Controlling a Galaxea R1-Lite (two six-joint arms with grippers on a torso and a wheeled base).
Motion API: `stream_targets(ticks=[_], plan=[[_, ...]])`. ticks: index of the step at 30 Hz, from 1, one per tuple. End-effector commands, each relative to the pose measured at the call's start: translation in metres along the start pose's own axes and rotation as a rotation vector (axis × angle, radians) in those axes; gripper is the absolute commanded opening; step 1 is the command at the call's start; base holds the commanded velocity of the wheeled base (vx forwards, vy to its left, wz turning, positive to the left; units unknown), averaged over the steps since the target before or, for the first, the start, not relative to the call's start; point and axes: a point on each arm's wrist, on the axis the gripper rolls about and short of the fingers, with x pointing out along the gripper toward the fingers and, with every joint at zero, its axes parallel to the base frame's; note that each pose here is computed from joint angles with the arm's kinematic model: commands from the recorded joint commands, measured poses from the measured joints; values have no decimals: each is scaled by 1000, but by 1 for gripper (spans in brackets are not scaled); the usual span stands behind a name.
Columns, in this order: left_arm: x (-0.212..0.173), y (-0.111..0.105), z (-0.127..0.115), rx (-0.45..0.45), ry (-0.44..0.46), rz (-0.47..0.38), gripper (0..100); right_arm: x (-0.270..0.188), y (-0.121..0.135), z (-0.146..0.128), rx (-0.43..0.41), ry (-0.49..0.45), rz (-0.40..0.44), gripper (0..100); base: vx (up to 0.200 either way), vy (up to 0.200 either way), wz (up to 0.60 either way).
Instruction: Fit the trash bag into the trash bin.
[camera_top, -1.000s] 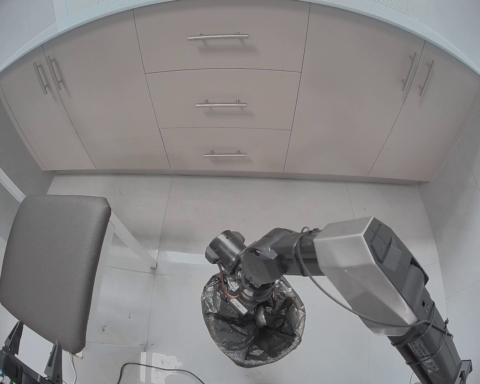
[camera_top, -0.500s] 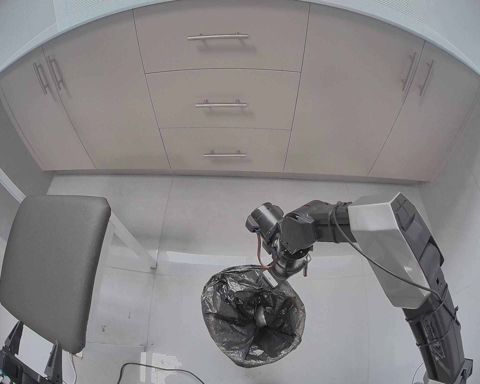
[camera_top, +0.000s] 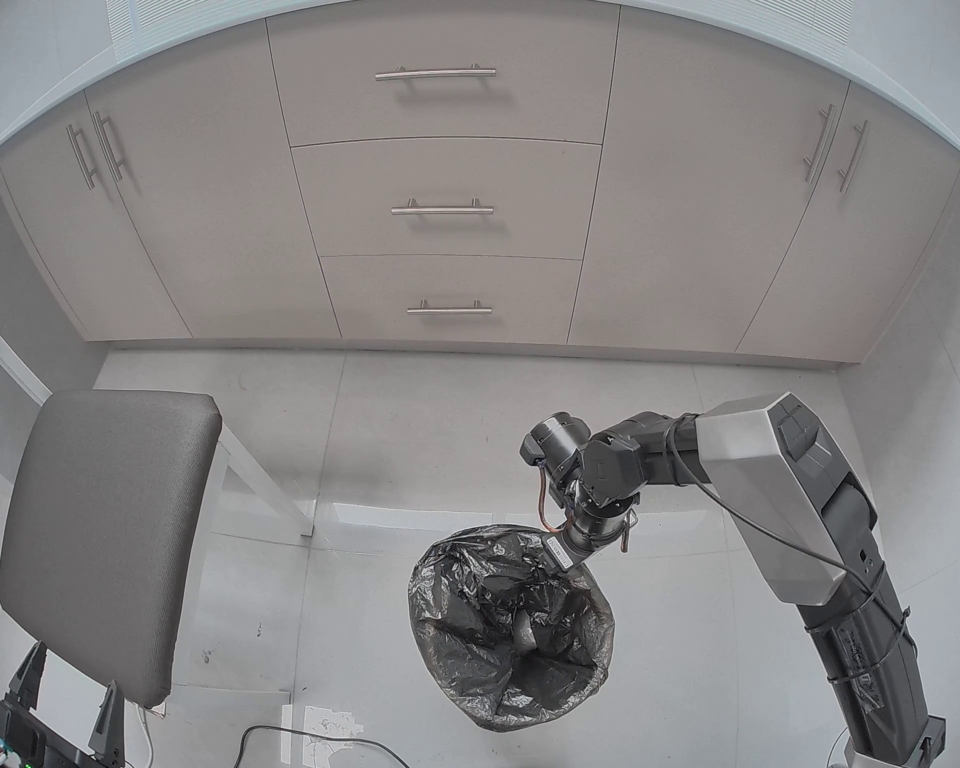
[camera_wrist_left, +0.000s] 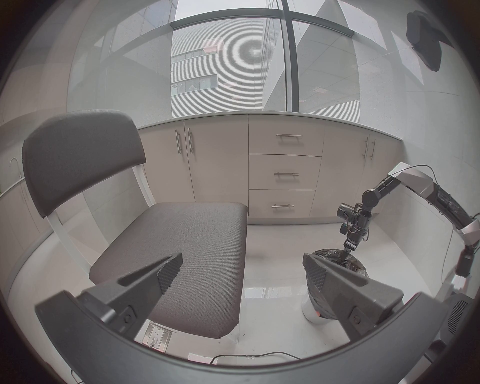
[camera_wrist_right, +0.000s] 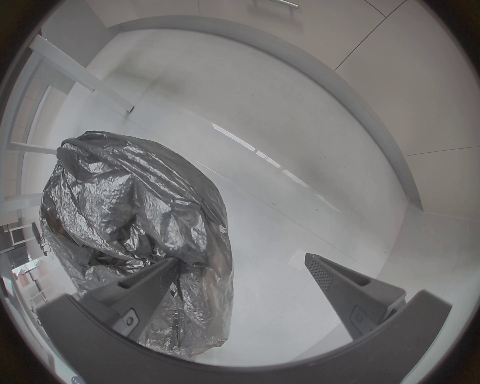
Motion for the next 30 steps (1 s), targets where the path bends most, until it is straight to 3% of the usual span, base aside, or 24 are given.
stream_targets(ticks=[1,21,30], plan=[[0,0,-4,0,-4,0,100,1,-5,0,9,4,-4,100,0,0,0],[0,0,-4,0,-4,0,100,-22,-12,7,36,-39,-4,100,0,0,0],[0,0,-4,0,-4,0,100,-14,-28,5,69,-22,-19,100,0,0,0]])
